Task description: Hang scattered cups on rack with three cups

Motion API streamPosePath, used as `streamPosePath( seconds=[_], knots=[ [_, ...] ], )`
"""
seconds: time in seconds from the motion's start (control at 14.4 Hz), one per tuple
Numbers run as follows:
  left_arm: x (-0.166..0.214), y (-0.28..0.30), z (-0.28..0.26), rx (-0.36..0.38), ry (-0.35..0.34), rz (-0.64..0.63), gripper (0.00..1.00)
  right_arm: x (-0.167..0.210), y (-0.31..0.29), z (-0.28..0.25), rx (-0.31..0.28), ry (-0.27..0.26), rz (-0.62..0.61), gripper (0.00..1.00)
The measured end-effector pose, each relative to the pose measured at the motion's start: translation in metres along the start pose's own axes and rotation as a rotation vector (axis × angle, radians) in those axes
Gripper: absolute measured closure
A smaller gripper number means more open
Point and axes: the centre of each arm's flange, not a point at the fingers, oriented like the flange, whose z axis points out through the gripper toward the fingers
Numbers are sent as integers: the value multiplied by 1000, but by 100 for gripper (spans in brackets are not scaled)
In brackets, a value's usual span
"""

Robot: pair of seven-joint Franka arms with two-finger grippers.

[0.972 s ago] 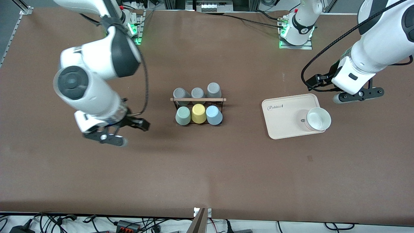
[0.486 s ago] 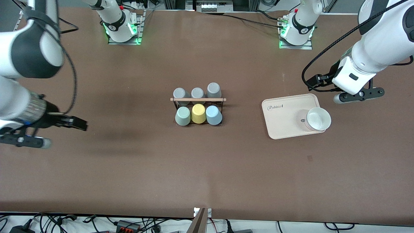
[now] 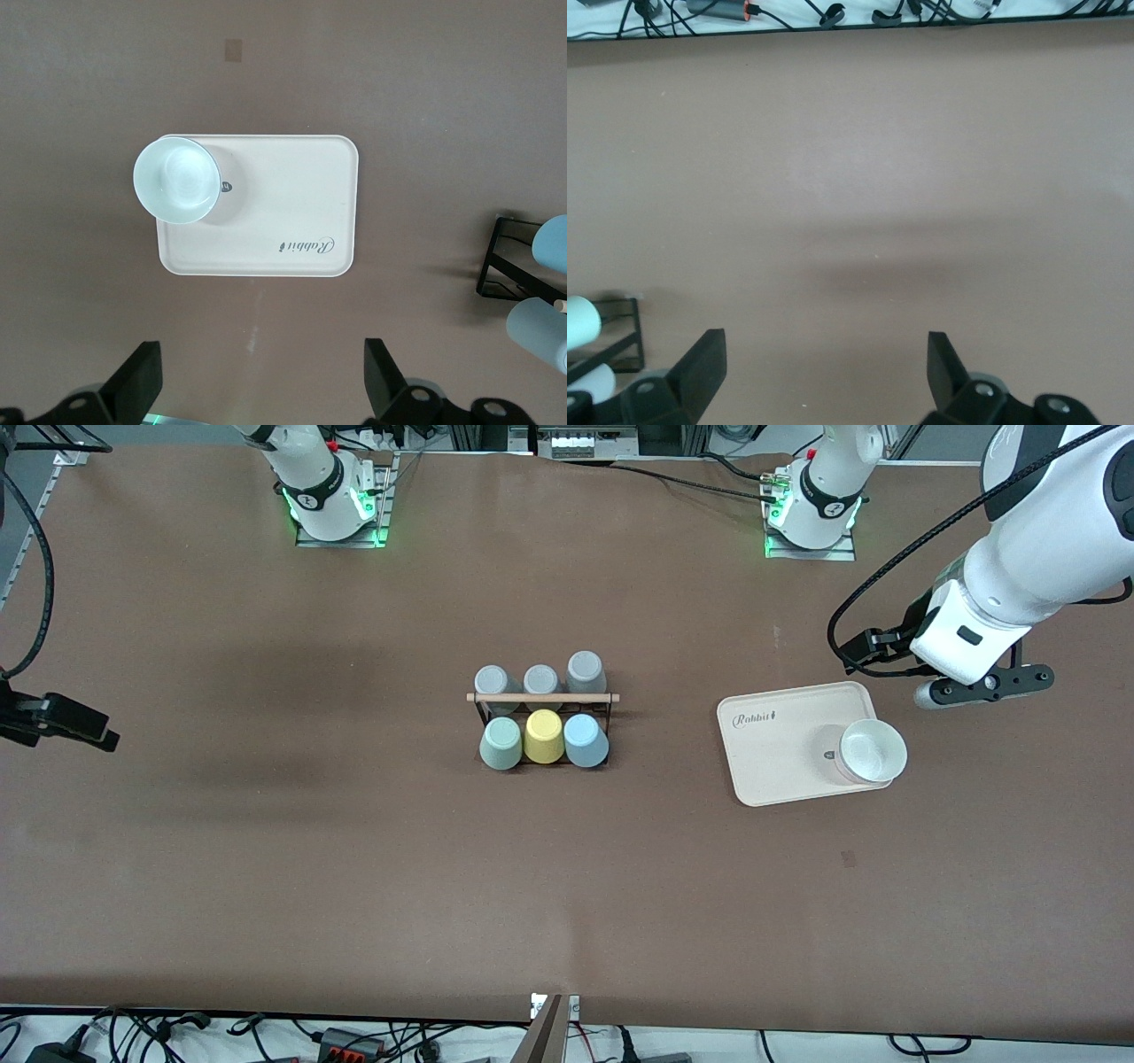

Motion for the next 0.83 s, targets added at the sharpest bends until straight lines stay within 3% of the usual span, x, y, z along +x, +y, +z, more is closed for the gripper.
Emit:
streamPosePath(
  seconds=[0.83],
  knots=[
    [0, 0, 0, 0, 0, 0, 0, -19, -4, 10, -29, -37, -59, 0]
  ],
)
